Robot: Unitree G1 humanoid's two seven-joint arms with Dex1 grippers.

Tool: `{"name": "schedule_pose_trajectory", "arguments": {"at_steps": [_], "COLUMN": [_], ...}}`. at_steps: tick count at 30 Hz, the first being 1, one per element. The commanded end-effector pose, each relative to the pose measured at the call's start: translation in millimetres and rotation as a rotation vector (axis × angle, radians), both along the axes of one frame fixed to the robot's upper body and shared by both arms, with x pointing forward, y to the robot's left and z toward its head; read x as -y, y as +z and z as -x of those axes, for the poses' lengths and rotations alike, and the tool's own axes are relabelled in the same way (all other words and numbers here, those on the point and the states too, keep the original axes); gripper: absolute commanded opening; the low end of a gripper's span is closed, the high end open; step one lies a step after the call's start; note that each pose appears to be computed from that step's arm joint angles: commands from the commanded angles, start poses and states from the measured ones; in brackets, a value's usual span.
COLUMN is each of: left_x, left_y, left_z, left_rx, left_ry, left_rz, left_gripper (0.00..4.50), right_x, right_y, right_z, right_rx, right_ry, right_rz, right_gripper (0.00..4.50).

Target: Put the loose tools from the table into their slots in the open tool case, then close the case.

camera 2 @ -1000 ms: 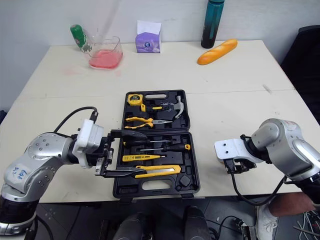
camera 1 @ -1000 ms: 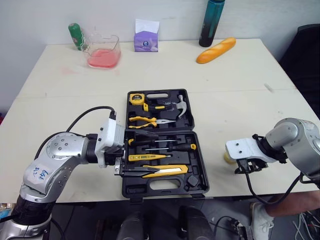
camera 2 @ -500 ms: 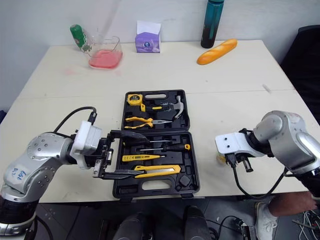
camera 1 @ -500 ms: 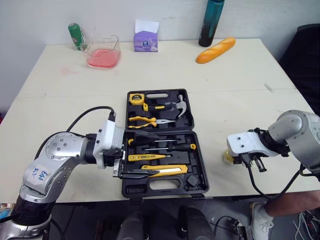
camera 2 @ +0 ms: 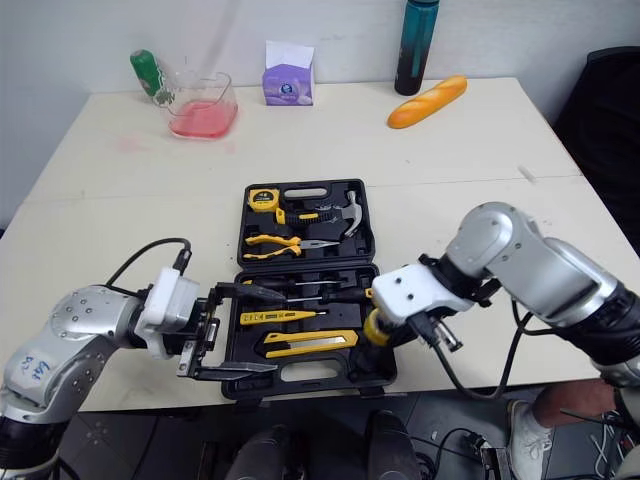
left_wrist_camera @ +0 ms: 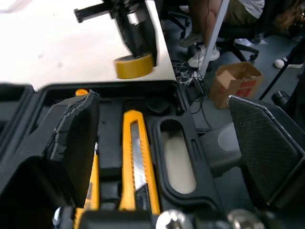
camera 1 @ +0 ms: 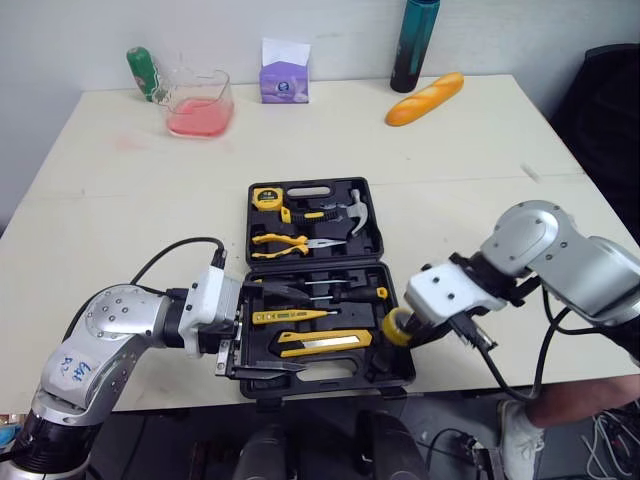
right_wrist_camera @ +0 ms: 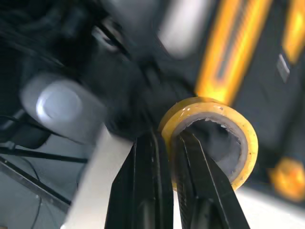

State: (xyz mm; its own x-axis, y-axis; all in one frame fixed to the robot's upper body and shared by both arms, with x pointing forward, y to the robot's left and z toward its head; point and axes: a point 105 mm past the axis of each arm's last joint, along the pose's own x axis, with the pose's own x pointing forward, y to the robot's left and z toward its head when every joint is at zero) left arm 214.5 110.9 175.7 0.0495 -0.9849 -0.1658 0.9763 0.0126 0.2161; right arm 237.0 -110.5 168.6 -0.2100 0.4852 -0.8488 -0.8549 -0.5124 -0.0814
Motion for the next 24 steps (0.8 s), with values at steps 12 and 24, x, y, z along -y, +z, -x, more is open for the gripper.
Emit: {"name": "schedule_pose_trajectory", "arguments": {"at_steps": [12, 24], "left_x": [-1, -3], "left_y": [5, 2], "left_z": [5, 8], "left_rx": [0.063, 0.037], "left_ry": [0.073, 0.081], "left_rz": [-0.020, -0.032], "left_gripper": [4.50, 4.50], "right_x": [-10, -9], "right_y": [-18, -30], "right_z": [8, 2], "right_rx": [-0.100, -0.097], "right_ry": [0.080, 0.065], "right_rz": [0.088, 0.148], "right_gripper": [0.04, 0.04]}}
